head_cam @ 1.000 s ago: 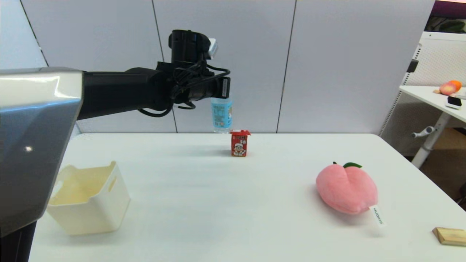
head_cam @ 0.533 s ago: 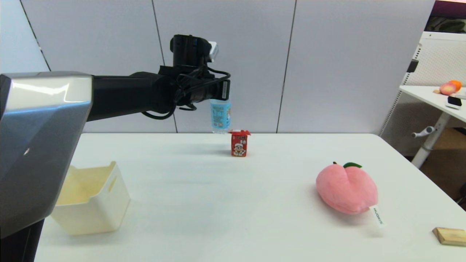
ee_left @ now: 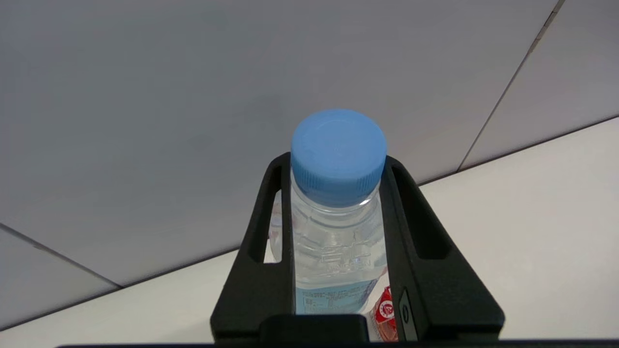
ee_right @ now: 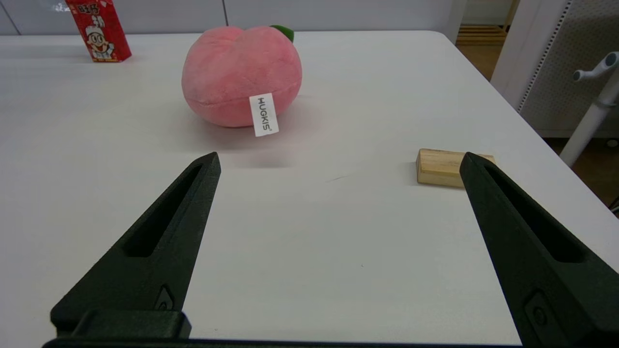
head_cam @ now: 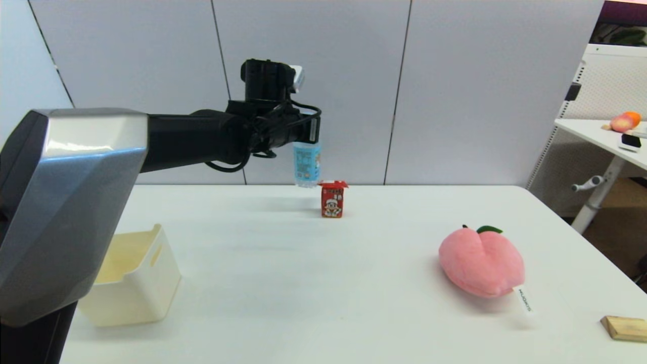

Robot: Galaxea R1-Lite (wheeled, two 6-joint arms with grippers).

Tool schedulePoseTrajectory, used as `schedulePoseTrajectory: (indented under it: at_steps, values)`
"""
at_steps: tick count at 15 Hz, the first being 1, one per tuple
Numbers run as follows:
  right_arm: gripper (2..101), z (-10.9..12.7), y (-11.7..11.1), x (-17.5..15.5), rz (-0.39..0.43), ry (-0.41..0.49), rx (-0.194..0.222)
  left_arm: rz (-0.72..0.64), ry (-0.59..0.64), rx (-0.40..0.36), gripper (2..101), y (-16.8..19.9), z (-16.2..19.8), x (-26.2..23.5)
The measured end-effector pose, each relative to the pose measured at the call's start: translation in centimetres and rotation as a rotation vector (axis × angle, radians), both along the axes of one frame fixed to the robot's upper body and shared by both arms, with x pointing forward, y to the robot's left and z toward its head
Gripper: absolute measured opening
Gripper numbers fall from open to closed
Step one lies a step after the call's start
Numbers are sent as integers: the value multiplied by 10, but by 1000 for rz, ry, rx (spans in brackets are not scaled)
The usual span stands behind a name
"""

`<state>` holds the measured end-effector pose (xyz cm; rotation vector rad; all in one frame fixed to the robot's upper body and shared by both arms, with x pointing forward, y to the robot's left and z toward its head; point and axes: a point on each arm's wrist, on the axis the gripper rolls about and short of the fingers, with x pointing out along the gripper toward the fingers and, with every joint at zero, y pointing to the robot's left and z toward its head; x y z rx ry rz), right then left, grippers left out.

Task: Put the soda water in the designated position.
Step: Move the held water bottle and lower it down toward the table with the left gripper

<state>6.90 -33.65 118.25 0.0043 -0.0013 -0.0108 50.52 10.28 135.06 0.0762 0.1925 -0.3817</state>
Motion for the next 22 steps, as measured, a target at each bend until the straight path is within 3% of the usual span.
schedulePoseTrajectory:
  at_steps: [22]
  values:
    - [980, 0, 0, 0, 0, 0, 0, -56, -22, -36, 304, -11, -27, 18]
